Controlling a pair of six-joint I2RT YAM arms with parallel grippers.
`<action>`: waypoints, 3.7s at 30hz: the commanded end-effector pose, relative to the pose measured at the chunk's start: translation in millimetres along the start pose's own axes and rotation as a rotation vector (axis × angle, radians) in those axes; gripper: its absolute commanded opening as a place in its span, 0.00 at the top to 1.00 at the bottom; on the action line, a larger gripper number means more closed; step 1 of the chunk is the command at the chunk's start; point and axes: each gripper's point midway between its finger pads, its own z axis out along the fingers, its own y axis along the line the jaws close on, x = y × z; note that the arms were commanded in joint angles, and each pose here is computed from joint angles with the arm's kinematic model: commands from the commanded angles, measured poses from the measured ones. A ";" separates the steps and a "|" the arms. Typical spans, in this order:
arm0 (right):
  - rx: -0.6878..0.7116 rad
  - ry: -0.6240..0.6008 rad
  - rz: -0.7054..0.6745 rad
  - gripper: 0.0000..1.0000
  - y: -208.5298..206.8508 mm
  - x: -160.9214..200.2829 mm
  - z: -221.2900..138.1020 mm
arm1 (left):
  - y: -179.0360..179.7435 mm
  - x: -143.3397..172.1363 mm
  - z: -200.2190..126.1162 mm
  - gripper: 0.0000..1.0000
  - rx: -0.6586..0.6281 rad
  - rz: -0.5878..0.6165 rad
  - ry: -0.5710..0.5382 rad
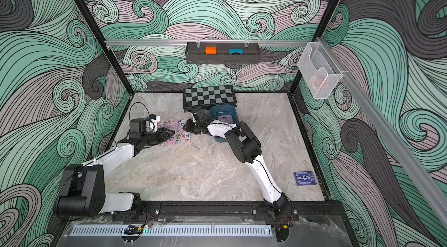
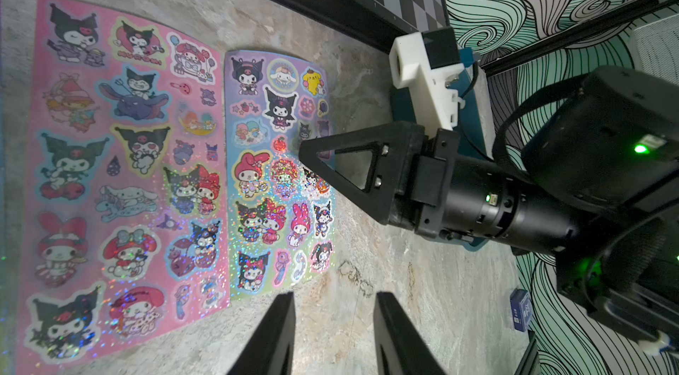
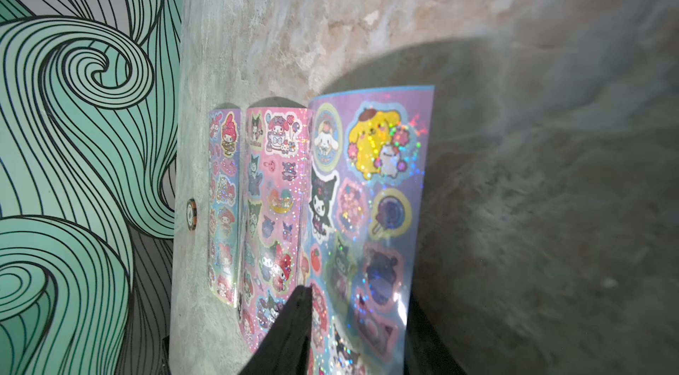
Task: Take the stickers out of the storage box
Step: Place the sticker at the center of the board, then pick up the sticker from the storage box.
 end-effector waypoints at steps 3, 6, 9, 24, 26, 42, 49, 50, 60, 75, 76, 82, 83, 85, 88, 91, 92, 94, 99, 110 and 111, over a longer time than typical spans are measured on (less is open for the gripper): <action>0.078 -0.020 -0.001 0.55 -18.7 -5.7 -20.3 | -5.5 -0.5 -1.5 0.60 0.024 0.026 -0.005; 0.088 -0.045 -0.013 0.54 -18.7 -13.2 -32.0 | -4.7 -0.5 -1.1 0.60 0.023 0.023 -0.005; 0.086 -0.064 -0.031 0.54 -14.4 -19.5 -44.0 | -4.0 0.2 0.5 0.60 0.025 0.021 -0.001; 0.179 -0.258 -0.206 0.29 -25.5 -86.1 -199.9 | -7.3 5.4 7.7 0.60 0.052 0.017 0.025; 0.243 -0.221 -0.204 0.24 -45.2 -88.4 -211.3 | -8.9 6.0 8.7 0.60 0.058 0.021 0.028; 0.545 0.154 -0.249 0.13 -133.1 -60.1 -184.9 | -28.9 12.3 15.9 0.59 0.089 0.087 0.069; 0.642 0.207 -0.254 0.10 -134.9 -57.7 -182.2 | -49.3 17.0 19.9 0.58 0.157 0.134 0.104; 0.653 0.210 -0.262 0.08 -134.7 -57.8 -179.9 | -51.2 17.2 20.3 0.58 0.159 0.143 0.106; 0.794 0.253 -0.252 0.01 -158.1 -52.9 -170.6 | -54.4 20.8 20.4 0.58 0.161 0.160 0.116; 0.766 0.345 -0.173 0.01 -186.7 -32.8 -146.2 | -57.3 20.9 19.6 0.58 0.170 0.165 0.117; 0.766 0.349 -0.172 0.01 -188.4 -32.0 -145.0 | -57.7 20.6 19.6 0.58 0.171 0.167 0.116; 0.754 0.378 -0.159 0.02 -195.1 -25.5 -136.6 | -57.9 21.3 20.3 0.58 0.174 0.167 0.119; 0.750 0.379 -0.158 0.03 -194.9 -25.2 -135.8 | -58.1 21.2 20.2 0.58 0.174 0.168 0.119; 0.747 0.378 -0.157 0.05 -194.0 -25.8 -135.4 | -58.3 21.1 19.9 0.58 0.174 0.170 0.117; 0.753 0.369 -0.162 0.09 -192.7 -28.1 -138.1 | -59.1 21.4 19.5 0.58 0.176 0.173 0.117; 0.761 0.362 -0.169 0.13 -192.2 -30.0 -140.9 | -59.1 21.4 19.5 0.58 0.176 0.175 0.117; 0.767 0.354 -0.171 0.16 -192.1 -31.7 -142.1 | -59.2 21.4 19.7 0.58 0.176 0.175 0.117; 0.771 0.347 -0.170 0.21 -191.6 -33.0 -143.6 | -58.5 21.5 20.3 0.58 0.175 0.174 0.119; 0.761 0.306 -0.176 0.31 -183.4 -39.1 -150.6 | -58.4 21.5 20.1 0.58 0.174 0.176 0.119; 0.726 0.183 -0.210 0.40 -154.8 -58.3 -179.5 | -58.0 21.7 20.1 0.58 0.171 0.177 0.120; 0.725 0.181 -0.212 0.40 -153.6 -58.7 -180.2 | -57.5 22.0 20.1 0.58 0.169 0.175 0.120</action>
